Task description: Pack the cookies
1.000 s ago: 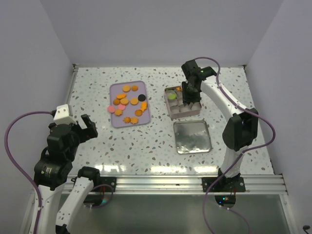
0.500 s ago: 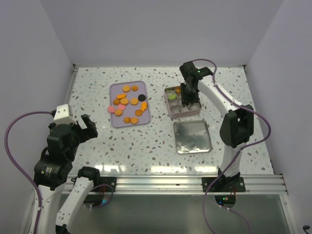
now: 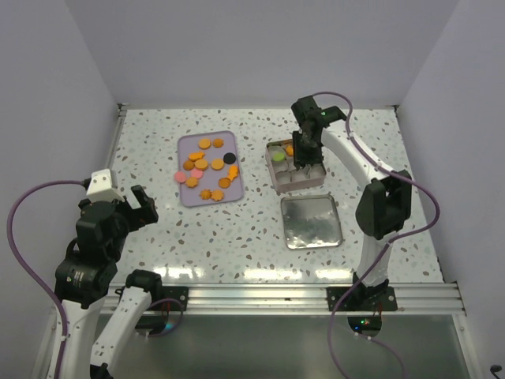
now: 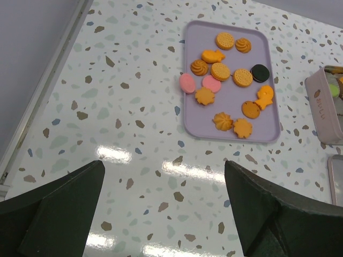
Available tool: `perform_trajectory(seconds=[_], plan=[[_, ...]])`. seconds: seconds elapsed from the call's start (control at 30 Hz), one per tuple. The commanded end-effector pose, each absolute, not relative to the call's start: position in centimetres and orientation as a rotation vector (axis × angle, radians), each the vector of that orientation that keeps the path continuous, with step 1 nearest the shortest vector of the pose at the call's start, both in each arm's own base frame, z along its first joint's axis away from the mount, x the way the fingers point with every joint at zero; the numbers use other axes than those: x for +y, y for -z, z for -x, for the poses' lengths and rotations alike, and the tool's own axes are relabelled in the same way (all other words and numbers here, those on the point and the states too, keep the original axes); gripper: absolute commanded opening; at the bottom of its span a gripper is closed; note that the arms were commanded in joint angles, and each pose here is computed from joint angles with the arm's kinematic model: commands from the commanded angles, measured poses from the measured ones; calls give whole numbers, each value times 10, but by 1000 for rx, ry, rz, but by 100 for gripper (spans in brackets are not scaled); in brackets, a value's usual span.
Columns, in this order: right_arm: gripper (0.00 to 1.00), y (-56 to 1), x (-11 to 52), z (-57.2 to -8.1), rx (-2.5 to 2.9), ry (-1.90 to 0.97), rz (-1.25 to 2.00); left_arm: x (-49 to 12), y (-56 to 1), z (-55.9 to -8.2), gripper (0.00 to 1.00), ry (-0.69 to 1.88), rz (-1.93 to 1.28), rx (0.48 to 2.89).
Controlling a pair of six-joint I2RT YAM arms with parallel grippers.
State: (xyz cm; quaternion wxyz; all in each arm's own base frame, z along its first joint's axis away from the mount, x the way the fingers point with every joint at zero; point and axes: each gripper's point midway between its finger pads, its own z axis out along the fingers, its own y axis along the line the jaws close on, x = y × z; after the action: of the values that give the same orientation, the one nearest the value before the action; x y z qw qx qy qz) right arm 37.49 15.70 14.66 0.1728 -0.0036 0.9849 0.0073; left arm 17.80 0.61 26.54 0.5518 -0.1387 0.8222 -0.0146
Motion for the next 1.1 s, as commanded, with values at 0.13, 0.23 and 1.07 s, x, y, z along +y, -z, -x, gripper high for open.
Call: perform_trajectory(seconds=[0.13, 0.23, 1.07], plan=[[40, -201, 156, -380, 2669, -85, 0, 4, -275, -182, 100, 46, 300, 1897], [39, -213, 162, -377, 2652, -137, -1, 4, -275, -182, 100, 45, 300, 1898], [44, -177, 317, -290, 2780, -349, 410, 5, -274, -182, 100, 46, 304, 1896]])
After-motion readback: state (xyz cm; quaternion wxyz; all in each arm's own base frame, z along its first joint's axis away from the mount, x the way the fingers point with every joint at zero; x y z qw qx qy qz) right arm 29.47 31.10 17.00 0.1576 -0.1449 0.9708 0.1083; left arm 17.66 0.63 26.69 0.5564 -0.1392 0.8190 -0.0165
